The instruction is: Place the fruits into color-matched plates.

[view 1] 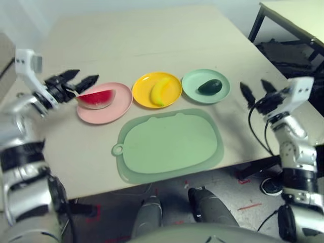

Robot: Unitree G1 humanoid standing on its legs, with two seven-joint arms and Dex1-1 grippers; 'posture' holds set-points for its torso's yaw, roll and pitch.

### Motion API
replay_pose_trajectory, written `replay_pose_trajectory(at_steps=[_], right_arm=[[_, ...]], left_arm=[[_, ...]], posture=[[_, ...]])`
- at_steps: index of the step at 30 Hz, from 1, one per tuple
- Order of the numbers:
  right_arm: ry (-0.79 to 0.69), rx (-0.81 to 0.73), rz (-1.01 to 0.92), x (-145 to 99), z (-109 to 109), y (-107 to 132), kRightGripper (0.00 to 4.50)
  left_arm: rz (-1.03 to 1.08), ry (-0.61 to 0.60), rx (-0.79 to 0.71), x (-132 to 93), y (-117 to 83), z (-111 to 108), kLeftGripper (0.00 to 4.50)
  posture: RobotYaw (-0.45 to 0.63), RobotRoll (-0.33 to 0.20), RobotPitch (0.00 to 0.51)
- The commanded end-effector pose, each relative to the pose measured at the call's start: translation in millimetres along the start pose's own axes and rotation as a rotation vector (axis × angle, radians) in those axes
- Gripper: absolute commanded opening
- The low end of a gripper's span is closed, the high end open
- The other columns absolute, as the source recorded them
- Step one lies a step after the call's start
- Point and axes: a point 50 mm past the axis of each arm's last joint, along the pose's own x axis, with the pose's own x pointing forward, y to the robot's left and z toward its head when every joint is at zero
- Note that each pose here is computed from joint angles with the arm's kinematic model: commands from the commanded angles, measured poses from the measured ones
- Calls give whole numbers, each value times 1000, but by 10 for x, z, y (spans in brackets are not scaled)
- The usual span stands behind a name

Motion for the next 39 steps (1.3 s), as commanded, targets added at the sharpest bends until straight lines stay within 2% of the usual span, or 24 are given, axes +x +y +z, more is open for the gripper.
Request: replay_pose_trajectory(at_steps=[1,2,6,12,16,20,26,34,39], right_arm=[[-29,-157,146,-125,-38,98,4500],[-31,-178,173,-177,-69,128,4500],[-69,-131,59,-363,-121,38,4500],[-61,-110,-34,-547,-168,-156,4500],[-49,-74,-74,-738,-201,-291,4500],[-19,-81,-81,-986,-157,-417,4500],[0,-146,-148,-1248,69,-833,4500],[14,-159,-47,-1106,43,-906,4500],[-3,-129,24,-916,5,-804,4500]], left_arm=[[117,-80,17,-135,45,34,4473],[139,-82,19,-159,46,-6,4473],[217,-64,11,-222,7,-181,4473],[232,125,55,-440,-109,-696,4473],[207,207,133,-569,-134,-928,4473],[218,204,160,-697,-100,-1010,4473],[333,156,146,-884,96,-1025,4473],[451,129,130,-1056,306,-1022,4473],[438,136,154,-1089,283,-1020,4473]], posture=[[69,0,109],[72,0,111],[72,0,114],[66,0,124],[85,0,124],[87,0,125],[61,0,130],[35,0,147],[48,0,151]])
